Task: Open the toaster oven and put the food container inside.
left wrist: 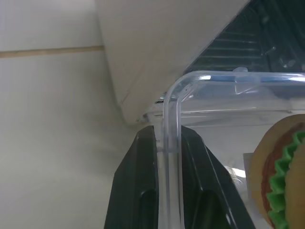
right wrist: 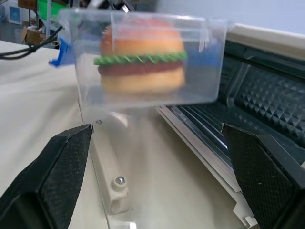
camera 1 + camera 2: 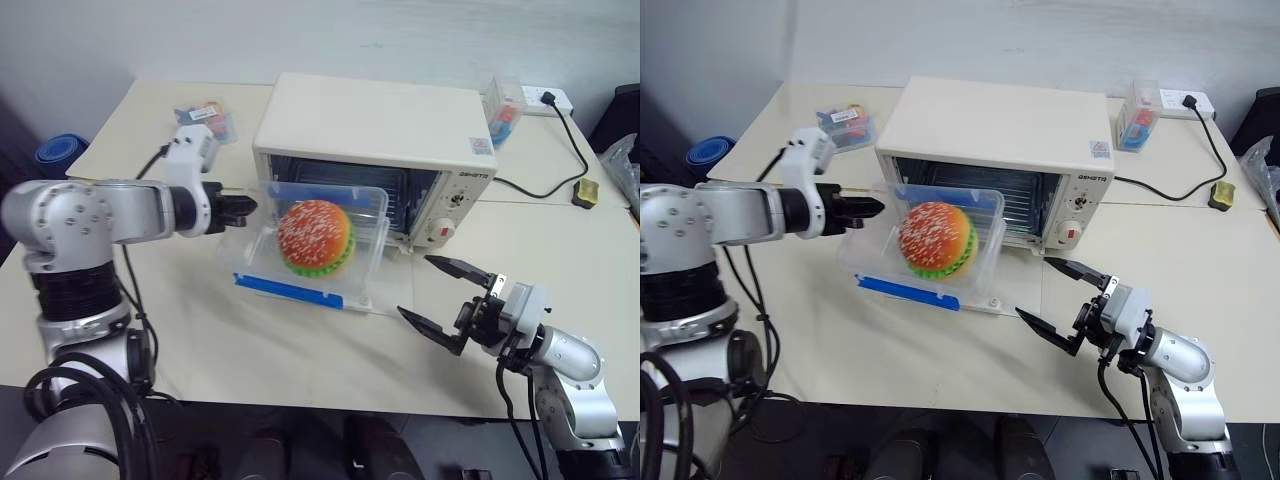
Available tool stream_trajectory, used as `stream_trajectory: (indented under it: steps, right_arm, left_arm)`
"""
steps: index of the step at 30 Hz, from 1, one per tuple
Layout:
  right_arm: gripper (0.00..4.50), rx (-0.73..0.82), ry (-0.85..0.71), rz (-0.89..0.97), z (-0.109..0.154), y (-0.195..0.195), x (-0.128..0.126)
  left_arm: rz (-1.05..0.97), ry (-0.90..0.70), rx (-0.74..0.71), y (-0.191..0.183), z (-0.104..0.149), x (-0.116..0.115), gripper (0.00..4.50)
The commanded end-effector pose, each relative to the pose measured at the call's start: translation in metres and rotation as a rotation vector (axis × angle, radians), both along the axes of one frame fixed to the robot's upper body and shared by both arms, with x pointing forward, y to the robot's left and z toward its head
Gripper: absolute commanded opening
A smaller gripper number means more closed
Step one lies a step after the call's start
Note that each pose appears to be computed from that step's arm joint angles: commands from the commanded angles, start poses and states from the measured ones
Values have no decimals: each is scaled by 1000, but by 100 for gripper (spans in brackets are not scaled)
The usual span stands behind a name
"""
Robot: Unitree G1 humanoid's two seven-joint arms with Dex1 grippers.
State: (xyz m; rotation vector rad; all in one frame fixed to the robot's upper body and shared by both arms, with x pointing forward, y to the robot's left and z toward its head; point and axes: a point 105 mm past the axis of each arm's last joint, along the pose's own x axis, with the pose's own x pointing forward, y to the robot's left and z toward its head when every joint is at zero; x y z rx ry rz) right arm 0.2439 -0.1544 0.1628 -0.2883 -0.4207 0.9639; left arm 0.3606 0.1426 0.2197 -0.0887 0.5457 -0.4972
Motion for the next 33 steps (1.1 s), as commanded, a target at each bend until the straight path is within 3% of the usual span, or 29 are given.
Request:
stream_trajectory:
  steps: [1, 3, 12, 14, 17, 20, 24, 29, 31, 33]
  right_arm:
    - [450, 7, -49, -41, 14, -1, -7]
    - [450, 7, -47, -57, 15, -2, -8]
    - [450, 35, -28, -166, 22, -10, -6]
    - [450, 14, 35, -250, 21, -17, 0]
    - [450, 8, 121, -190, 20, -10, -3]
    - [388, -26, 231, -59, 13, 1, -16]
    - [262, -190, 385, 106, -13, 22, -26]
    - [88, -244, 401, 133, -28, 38, -11]
    - [20, -228, 385, 149, -26, 46, -7]
    - [5, -211, 364, 136, -24, 49, -1]
  left_arm:
    - [34, -50, 11, -4, 9, 9, 22]
    - [50, -51, 24, -7, 5, 14, 22]
    - [7, -82, -179, -18, 20, 12, 284]
    - [-44, -121, -226, -11, 31, 4, 284]
    - [-119, -148, -243, 5, 37, -11, 284]
    - [-238, -221, -231, 23, 40, -33, 289]
    - [-466, -375, -34, 48, 17, -61, 205]
    - [-704, -304, 75, 41, -46, -89, 49]
    - [-727, -328, 44, 28, -58, -91, 0]
    - [-708, -362, -10, 15, -62, -88, 0]
